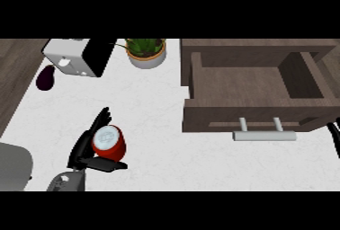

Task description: Pick up the can, place it into the drawer and close the drawer

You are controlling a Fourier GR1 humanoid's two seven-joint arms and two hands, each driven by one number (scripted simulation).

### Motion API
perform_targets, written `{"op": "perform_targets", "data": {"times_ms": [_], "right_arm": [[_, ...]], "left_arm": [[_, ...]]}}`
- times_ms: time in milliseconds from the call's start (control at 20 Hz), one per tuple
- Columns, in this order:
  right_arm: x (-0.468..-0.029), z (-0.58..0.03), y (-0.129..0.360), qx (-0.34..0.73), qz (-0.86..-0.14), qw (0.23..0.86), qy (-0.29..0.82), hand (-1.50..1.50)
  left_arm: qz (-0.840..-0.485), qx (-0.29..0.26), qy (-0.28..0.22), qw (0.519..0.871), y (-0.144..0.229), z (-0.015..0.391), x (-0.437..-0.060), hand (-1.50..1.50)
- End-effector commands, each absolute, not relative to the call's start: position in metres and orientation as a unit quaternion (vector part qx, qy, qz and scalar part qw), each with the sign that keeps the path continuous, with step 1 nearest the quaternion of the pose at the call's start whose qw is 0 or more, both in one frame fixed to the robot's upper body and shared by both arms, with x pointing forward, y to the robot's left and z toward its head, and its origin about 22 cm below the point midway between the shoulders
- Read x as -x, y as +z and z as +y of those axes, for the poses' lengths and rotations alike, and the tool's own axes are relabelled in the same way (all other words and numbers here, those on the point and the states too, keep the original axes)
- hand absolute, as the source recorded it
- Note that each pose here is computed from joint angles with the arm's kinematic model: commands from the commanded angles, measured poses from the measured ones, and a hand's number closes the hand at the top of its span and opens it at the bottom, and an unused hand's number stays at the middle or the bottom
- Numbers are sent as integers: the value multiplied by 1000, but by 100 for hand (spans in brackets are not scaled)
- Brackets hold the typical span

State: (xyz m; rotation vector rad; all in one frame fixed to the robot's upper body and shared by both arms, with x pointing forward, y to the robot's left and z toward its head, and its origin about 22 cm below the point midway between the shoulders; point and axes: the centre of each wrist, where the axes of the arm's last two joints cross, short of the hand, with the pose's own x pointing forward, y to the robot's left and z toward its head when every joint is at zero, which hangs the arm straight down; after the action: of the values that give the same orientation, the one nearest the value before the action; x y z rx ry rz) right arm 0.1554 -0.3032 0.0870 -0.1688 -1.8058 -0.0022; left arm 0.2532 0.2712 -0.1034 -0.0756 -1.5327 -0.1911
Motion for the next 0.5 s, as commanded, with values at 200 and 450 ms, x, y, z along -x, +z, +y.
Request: {"op": "perform_targets", "data": {"times_ms": [200, 450], "right_arm": [[-170, -305, 103, 66, -781, 621, -1, -150], [-150, -299, 77, 73, -780, 622, -11, -150]], "left_arm": [[-705, 60, -85, 702, -109, 245, -263, 150], [-700, 98, -80, 703, -91, 241, -278, 150]]}}
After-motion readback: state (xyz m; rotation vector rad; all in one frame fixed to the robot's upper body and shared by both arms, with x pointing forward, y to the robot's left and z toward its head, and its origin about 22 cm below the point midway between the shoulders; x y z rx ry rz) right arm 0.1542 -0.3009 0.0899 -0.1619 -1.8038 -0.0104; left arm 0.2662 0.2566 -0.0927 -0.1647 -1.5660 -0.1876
